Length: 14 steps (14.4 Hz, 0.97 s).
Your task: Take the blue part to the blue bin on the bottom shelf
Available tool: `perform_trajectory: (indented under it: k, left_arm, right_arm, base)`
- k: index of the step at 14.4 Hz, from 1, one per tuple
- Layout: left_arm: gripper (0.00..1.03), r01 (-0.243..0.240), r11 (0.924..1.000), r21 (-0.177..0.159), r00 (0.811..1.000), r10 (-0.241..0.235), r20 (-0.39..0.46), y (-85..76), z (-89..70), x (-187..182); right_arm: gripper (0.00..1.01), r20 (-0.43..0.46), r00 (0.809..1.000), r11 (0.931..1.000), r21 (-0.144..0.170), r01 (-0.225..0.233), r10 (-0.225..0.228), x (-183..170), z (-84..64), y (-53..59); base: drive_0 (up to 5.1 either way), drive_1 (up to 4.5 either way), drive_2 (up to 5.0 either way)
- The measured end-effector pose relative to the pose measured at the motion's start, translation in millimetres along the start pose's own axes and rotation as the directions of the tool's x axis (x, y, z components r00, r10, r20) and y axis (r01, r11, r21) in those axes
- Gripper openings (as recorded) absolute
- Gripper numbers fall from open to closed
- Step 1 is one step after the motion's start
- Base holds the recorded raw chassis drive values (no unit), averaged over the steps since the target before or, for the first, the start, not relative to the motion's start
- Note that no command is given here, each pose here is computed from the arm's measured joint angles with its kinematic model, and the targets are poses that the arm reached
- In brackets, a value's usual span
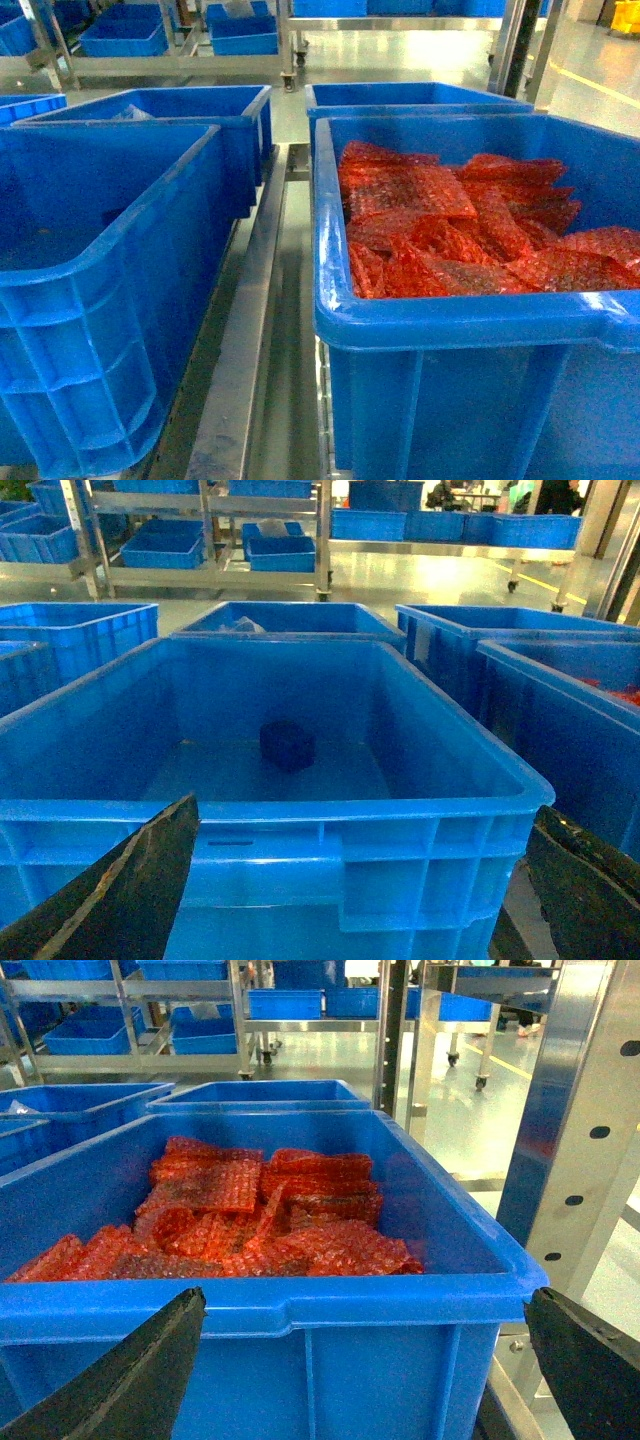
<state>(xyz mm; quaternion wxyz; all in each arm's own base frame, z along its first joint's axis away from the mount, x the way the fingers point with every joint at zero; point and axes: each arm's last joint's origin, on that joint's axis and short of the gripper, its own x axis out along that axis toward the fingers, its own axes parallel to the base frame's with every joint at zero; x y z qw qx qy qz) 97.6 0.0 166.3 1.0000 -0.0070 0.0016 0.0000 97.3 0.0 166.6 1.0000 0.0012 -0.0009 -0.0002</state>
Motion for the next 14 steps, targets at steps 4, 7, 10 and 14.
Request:
perform_trajectory:
  k: [4, 7, 10, 14]
  left_arm:
    - [0.98, 0.000, 1.0000, 0.000, 1.000, 0.000, 0.000, 0.0, 0.0, 0.0]
    - [0.98, 0.000, 1.0000, 0.000, 1.000, 0.000, 0.000, 0.0, 0.0, 0.0]
    - [0.98, 0.000, 1.0000, 0.000, 1.000, 0.000, 0.000, 0.0, 0.0, 0.0]
    - [0.98, 0.000, 1.0000, 0.000, 1.000, 0.000, 0.000, 0.0, 0.0, 0.0]
  right_arm:
    - [0.98, 0.000, 1.000, 1.0000, 0.000, 0.000, 0.000, 0.0, 0.0, 0.0]
    - [0.98, 0.000, 1.000, 1.0000, 0.000, 0.000, 0.000, 0.0, 0.0, 0.0]
    - [0.98, 0.000, 1.000, 1.0000, 0.000, 0.000, 0.000, 0.0, 0.0, 0.0]
    - [0.98, 0.000, 1.000, 1.0000, 0.000, 0.000, 0.000, 0.0, 0.0, 0.0]
  base:
    - [0.0, 0.00, 0.0]
    - [0.0, 0.00, 0.0]
    - [0.0, 0.00, 0.0]
    - [0.0, 0.00, 0.0]
